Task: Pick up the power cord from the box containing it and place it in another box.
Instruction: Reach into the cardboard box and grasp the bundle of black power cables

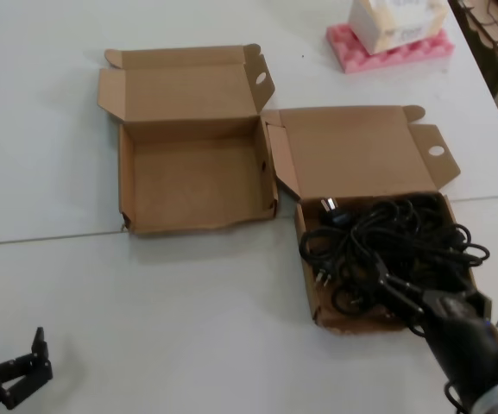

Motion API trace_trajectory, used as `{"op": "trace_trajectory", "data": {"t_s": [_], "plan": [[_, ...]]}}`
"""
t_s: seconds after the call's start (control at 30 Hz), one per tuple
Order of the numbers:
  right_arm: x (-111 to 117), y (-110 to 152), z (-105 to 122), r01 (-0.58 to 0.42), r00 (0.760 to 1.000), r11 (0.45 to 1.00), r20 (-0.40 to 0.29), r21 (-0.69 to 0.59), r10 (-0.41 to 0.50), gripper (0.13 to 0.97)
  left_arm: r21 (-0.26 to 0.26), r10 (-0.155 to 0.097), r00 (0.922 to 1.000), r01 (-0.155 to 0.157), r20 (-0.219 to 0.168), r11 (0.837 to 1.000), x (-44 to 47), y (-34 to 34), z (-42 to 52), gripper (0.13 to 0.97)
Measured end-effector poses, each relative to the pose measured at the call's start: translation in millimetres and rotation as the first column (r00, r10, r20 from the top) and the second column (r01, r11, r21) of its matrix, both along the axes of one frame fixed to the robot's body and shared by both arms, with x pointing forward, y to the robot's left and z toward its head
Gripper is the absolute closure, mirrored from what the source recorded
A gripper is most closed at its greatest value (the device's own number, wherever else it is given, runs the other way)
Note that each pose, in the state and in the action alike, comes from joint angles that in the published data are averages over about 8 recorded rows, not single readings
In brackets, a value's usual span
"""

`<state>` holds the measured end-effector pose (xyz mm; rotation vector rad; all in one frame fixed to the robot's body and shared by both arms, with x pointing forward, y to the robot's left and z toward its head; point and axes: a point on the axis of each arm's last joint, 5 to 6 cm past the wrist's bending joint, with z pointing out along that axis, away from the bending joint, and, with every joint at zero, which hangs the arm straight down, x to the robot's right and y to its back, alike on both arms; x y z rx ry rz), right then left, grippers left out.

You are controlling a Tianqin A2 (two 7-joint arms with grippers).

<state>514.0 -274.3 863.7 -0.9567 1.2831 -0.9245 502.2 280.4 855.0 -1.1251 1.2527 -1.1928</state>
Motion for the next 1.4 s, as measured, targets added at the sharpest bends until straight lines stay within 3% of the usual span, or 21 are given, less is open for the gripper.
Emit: {"op": "trace_trajectory", "data": {"t_s": [0.2,0.4,0.67,0.8,0.93,1.0,1.07,1.27,1.4], "plan": [[-7.6,-8.4,21.7,-0.016,0.998,0.990,0.060,-0.137,0.024,0.130,0.000,0.000,1.0000,0.000,0.000,1.000,0.0,0.0,0.0,0.152],[0.5,-26.2,46.4,-0.047,0.992,0.941,0.097,-0.335,0.084,0.130,0.000,0.000,1.0000,0.000,0.000,1.000,0.0,0.0,0.0,0.186],[27.7,-47.6,60.4,-0.108,0.987,0.855,0.049,-0.507,0.154,0.130,0.000,0.000,1.0000,0.000,0.000,1.000,0.0,0.0,0.0,0.279],[36.5,-49.4,61.5,-0.157,0.981,0.796,0.004,-0.585,0.196,0.130,0.000,0.000,1.0000,0.000,0.000,1.000,0.0,0.0,0.0,0.365],[41.8,-46.3,57.7,-0.192,0.973,0.722,-0.035,-0.665,0.227,0.131,0.000,0.000,1.0000,0.000,0.000,1.000,0.0,0.0,0.0,0.452],[44.8,-44.1,54.6,-0.194,0.972,0.675,-0.045,-0.712,0.232,0.132,0.000,0.000,1.0000,0.000,0.000,1.000,0.0,0.0,0.0,0.452],[48.5,-41.6,51.1,-0.186,0.971,0.615,-0.047,-0.766,0.234,0.133,0.000,0.000,1.0000,0.000,0.000,1.000,0.0,0.0,0.0,0.452],[61.1,-36.3,41.6,-0.120,0.968,0.406,-0.017,-0.906,0.249,0.135,0.000,0.000,1.0000,0.000,0.000,1.000,0.0,0.0,0.0,0.611],[68.7,-36.7,37.0,-0.084,0.966,0.309,-0.001,-0.947,0.260,0.166,0.000,0.000,1.0000,0.000,0.000,1.000,0.0,0.0,0.0,0.684]]}}
